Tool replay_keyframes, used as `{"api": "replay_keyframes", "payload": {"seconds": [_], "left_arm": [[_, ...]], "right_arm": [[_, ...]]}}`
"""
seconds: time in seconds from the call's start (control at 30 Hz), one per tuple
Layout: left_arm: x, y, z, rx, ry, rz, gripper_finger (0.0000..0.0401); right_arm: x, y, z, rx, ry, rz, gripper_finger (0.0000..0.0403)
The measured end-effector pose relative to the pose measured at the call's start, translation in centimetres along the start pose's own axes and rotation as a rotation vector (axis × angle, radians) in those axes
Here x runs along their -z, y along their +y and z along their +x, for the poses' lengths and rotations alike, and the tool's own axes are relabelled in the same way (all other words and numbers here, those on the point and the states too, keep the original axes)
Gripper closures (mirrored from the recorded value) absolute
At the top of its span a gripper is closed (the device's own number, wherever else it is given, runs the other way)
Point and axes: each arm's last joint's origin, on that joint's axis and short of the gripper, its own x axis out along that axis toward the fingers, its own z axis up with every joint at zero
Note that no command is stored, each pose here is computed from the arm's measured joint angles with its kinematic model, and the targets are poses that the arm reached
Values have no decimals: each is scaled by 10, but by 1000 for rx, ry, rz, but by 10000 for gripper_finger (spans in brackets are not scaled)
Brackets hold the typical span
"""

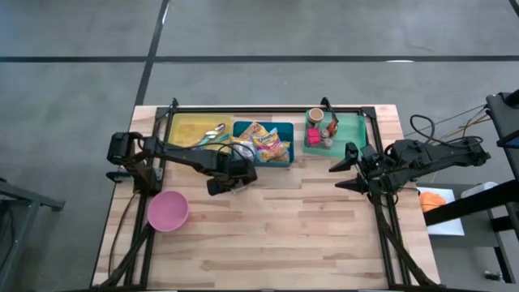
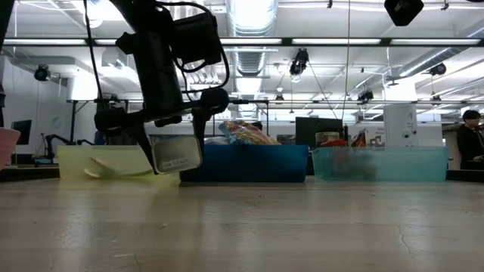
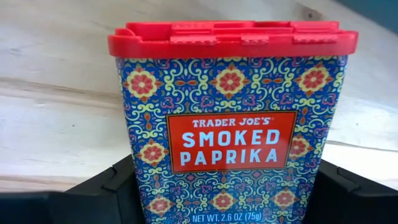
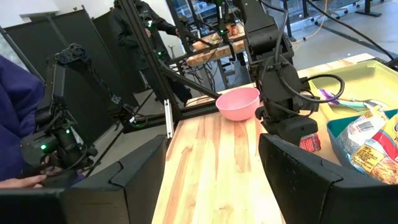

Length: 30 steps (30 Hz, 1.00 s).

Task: Pick & Place Food Item
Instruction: Put the red seasoning can into the light green bin

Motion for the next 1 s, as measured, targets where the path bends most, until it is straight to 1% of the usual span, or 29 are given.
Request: {"api": "replay_keyframes", "payload": {"seconds": [0.17,0.3,0.4,0.5,0.57,0.8,1.0], "left_arm": [[0,-2,-3,30,-10,3,113],[1,-6,-4,80,4,60,113],[5,-13,-5,148,52,124,113],[13,-21,-11,261,110,224,113],[18,-23,-15,301,120,278,113],[19,-23,-23,327,115,331,113],[22,-24,-27,355,122,340,113]], "right_arm": [[0,0,0,0,0,0,150],[0,0,0,0,-1,0,150],[0,0,0,0,-1,0,150],[0,0,0,0,0,0,150],[0,0,0,0,-1,0,150],[0,0,0,0,-1,0,150],[0,0,0,0,-1,0,150]]}}
